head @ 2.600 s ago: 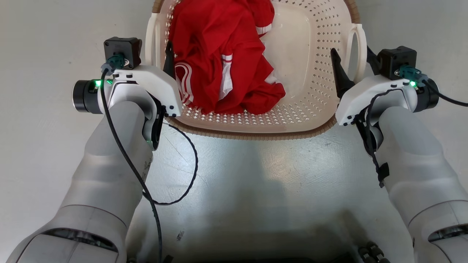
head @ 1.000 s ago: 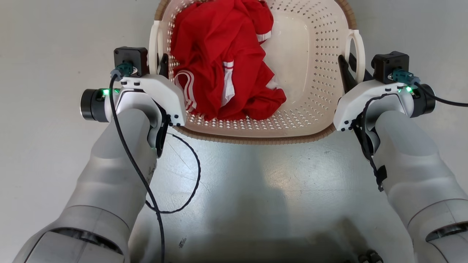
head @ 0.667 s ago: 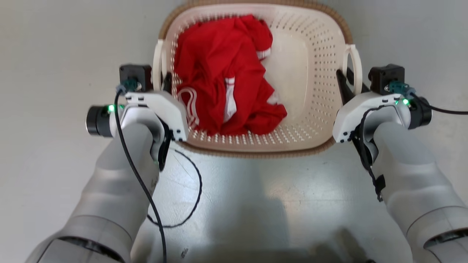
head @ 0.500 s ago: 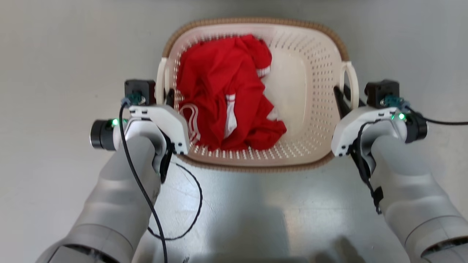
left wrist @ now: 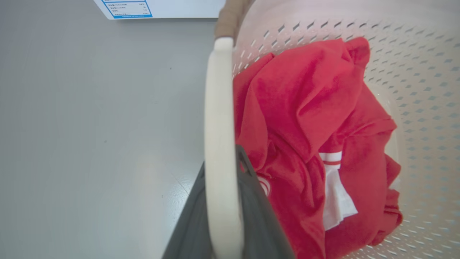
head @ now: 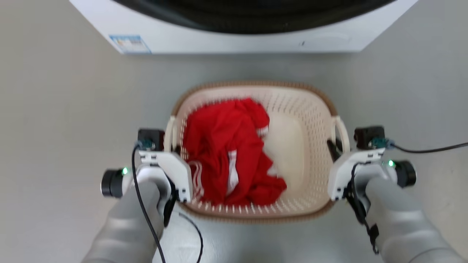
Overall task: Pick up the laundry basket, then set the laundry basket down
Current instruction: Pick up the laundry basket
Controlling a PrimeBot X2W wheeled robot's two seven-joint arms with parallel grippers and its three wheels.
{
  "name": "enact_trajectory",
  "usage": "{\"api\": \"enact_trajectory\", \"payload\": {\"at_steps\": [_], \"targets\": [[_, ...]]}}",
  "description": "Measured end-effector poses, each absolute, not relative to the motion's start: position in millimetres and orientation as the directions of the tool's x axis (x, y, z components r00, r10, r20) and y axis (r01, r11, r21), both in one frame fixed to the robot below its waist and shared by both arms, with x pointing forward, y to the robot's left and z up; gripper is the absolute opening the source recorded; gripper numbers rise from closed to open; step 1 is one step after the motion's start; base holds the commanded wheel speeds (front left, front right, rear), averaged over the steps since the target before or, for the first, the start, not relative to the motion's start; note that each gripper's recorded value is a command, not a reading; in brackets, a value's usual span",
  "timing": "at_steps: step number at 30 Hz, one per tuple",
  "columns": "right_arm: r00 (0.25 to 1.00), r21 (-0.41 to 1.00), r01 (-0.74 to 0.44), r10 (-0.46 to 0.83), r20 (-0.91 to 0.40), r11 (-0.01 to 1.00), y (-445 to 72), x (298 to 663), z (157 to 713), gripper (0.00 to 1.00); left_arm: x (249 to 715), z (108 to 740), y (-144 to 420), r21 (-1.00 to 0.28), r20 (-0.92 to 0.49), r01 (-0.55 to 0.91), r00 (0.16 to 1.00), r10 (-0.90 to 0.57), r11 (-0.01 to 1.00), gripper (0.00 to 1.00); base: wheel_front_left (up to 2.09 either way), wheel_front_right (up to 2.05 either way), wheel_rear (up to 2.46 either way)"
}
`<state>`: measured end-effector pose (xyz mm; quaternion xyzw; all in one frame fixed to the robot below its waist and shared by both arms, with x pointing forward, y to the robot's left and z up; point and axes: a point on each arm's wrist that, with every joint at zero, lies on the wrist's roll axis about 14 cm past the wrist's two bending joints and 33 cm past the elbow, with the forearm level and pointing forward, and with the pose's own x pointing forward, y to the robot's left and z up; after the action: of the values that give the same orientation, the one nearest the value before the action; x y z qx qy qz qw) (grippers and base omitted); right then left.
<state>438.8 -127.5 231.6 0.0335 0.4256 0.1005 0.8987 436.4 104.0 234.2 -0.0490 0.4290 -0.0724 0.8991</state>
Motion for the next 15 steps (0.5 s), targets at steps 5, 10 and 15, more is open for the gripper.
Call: {"api": "enact_trajectory", "payload": {"at_steps": [5, 10, 15], "targets": [[0.606, 0.152, -0.151, 0.213, -0.767, 0.977, -127.3, 418.6, 250.9, 0.00, 415.0, 251.6, 99.7, -0.166, -0.772, 0.107, 0.605, -0.197, 0.980, 0.00, 0.00, 0.00, 0.00], [0.604, 0.160, -0.152, 0.220, -0.766, 0.975, -126.1, 400.7, 271.6, 0.00, 397.2, 270.4, 97.9, -0.171, -0.771, 0.126, 0.601, -0.213, 0.977, 0.00, 0.00, 0.00, 0.00], [0.605, 0.162, -0.154, 0.223, -0.764, 0.975, -126.2, 384.7, 291.0, 0.00, 376.8, 284.9, 95.6, -0.179, -0.776, 0.141, 0.589, -0.228, 0.974, 0.00, 0.00, 0.00, 0.00]]}}
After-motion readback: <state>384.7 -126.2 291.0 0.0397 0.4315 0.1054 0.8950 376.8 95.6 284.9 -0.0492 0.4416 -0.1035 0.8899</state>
